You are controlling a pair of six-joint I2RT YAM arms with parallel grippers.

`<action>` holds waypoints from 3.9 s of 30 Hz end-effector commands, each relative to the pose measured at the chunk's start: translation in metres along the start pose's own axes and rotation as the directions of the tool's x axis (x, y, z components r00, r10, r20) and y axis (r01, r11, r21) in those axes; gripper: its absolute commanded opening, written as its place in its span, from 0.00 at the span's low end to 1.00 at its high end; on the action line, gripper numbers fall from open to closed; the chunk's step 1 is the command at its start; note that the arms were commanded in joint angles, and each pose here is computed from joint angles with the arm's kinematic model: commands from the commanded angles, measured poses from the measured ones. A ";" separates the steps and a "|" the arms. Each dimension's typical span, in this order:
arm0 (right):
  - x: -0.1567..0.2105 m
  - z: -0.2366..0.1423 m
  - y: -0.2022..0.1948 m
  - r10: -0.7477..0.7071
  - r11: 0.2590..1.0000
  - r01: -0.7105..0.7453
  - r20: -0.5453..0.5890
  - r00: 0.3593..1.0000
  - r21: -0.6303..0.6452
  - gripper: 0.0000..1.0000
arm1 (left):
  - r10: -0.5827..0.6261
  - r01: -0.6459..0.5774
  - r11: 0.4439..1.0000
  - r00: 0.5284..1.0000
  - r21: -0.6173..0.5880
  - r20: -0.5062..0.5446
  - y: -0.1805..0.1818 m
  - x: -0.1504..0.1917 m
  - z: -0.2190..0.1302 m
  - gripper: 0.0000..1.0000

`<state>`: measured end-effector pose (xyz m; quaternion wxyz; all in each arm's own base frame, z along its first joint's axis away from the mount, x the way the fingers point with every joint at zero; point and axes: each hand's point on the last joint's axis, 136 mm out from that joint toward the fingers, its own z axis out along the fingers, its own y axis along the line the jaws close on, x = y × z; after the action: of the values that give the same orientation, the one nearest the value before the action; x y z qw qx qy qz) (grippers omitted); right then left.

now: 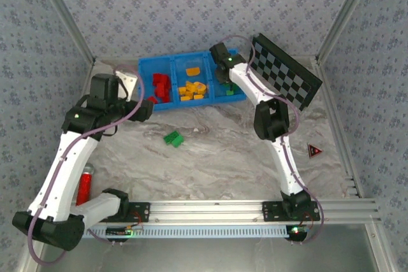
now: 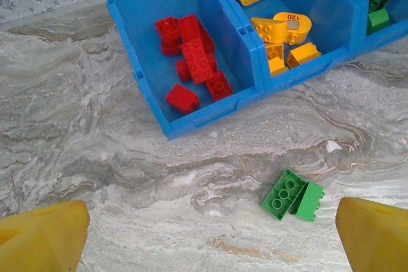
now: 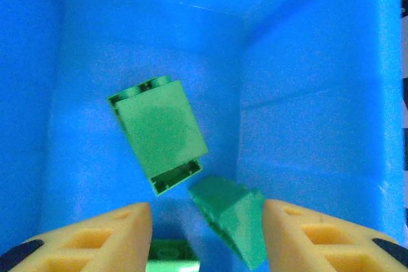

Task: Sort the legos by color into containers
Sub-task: Place the lego in the container, then pick up the lego from the center of the table, then place the lego in the container.

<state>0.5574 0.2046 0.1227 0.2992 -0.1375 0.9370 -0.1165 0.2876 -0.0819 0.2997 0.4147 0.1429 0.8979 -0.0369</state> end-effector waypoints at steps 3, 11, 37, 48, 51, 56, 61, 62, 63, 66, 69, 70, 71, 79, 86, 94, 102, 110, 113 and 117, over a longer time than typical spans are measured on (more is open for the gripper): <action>-0.023 -0.108 0.009 -0.023 0.998 0.029 0.122 0.992 -0.053 0.55 | -0.010 0.009 1.000 0.998 0.028 0.054 -0.004 -0.006 -0.015 0.99; 0.022 -0.202 0.095 -0.061 0.934 0.121 0.183 0.981 -0.335 0.65 | -0.014 0.011 0.999 0.996 0.033 0.088 -0.005 -0.004 -0.026 0.99; 0.189 -0.157 0.277 -0.462 0.715 0.356 -0.025 0.886 -0.601 1.00 | -0.003 -0.005 0.998 0.991 0.062 0.132 -0.010 0.006 -0.048 0.99; 0.194 -0.123 0.284 -0.475 0.720 0.355 -0.052 0.878 -0.596 0.83 | -0.004 -0.002 0.999 0.993 0.049 0.119 -0.008 0.007 -0.047 0.99; 0.192 -0.118 0.284 -0.470 0.722 0.353 -0.048 0.881 -0.594 0.76 | -0.006 0.000 0.999 0.993 0.049 0.116 -0.008 0.008 -0.047 0.99; 0.186 -0.115 0.280 -0.458 0.735 0.355 -0.037 0.888 -0.577 0.61 | -0.004 -0.001 0.999 0.994 0.043 0.113 -0.006 0.008 -0.047 0.99; 0.171 -0.118 0.263 -0.409 0.743 0.320 -0.020 0.912 -0.588 0.47 | -0.002 -0.002 0.999 0.995 0.040 0.105 -0.006 0.008 -0.043 0.99; 0.168 -0.119 0.257 -0.398 0.746 0.312 -0.019 0.917 -0.588 0.46 | -0.002 -0.002 0.999 0.995 0.040 0.104 -0.006 0.008 -0.042 0.99; 0.165 -0.120 0.250 -0.389 0.752 0.305 -0.021 0.921 -0.584 0.44 | -0.002 -0.002 0.999 0.995 0.040 0.102 -0.006 0.008 -0.041 0.99; 0.157 -0.126 0.219 -0.365 0.778 0.283 -0.038 0.930 -0.560 0.41 | -0.005 0.000 0.999 0.995 0.041 0.103 -0.006 0.005 -0.041 0.99; 0.140 -0.131 0.170 -0.296 0.835 0.222 -0.070 0.953 -0.503 0.40 | -0.006 -0.001 0.999 0.993 0.052 0.122 -0.007 -0.002 -0.043 0.99; 0.131 -0.132 0.150 -0.260 0.857 0.195 -0.073 0.963 -0.478 0.40 | -0.006 0.000 0.999 0.991 0.052 0.131 -0.006 -0.004 -0.043 0.99; 0.123 -0.131 0.134 -0.229 0.872 0.172 -0.070 0.971 -0.458 0.40 | -0.008 0.001 0.999 0.991 0.053 0.133 -0.006 -0.005 -0.042 0.99; 0.039 -0.095 0.025 -0.048 0.955 0.046 0.000 0.999 -0.293 0.38 | -0.015 0.011 0.999 0.994 0.037 0.110 0.003 -0.012 -0.033 0.99; -0.026 -0.045 -0.005 0.069 0.962 -0.044 0.085 0.994 -0.268 0.38 | -0.026 0.022 0.999 0.996 0.045 0.086 0.005 -0.013 -0.017 0.99; -0.062 0.012 -0.006 0.162 0.959 -0.116 0.163 0.973 -0.259 0.38 | -0.012 0.009 0.999 0.998 0.054 0.058 0.005 -0.013 -0.005 0.99; -0.059 0.056 0.002 0.195 0.949 -0.144 0.165 0.967 -0.279 0.39 | -0.020 0.017 0.996 0.999 0.087 0.036 0.000 -0.015 0.008 0.99; -0.050 0.066 0.009 0.185 0.948 -0.140 0.140 0.973 -0.287 0.48 | -0.031 0.028 0.994 0.999 0.108 0.019 -0.003 -0.018 0.018 0.99; -0.050 0.064 0.010 0.184 0.946 -0.138 0.134 0.974 -0.292 0.54 | -0.032 0.030 0.993 0.999 0.111 0.015 -0.004 -0.019 0.019 0.99; -0.055 0.052 0.009 0.180 0.945 -0.129 0.147 0.973 -0.302 0.61 | -0.031 0.028 0.993 0.999 0.111 0.023 -0.004 -0.019 0.017 0.99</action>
<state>0.6279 0.2178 0.0855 0.3472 -0.1110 0.9300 0.0469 0.3066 -0.0889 0.2820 0.3883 0.1489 0.9056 -0.0832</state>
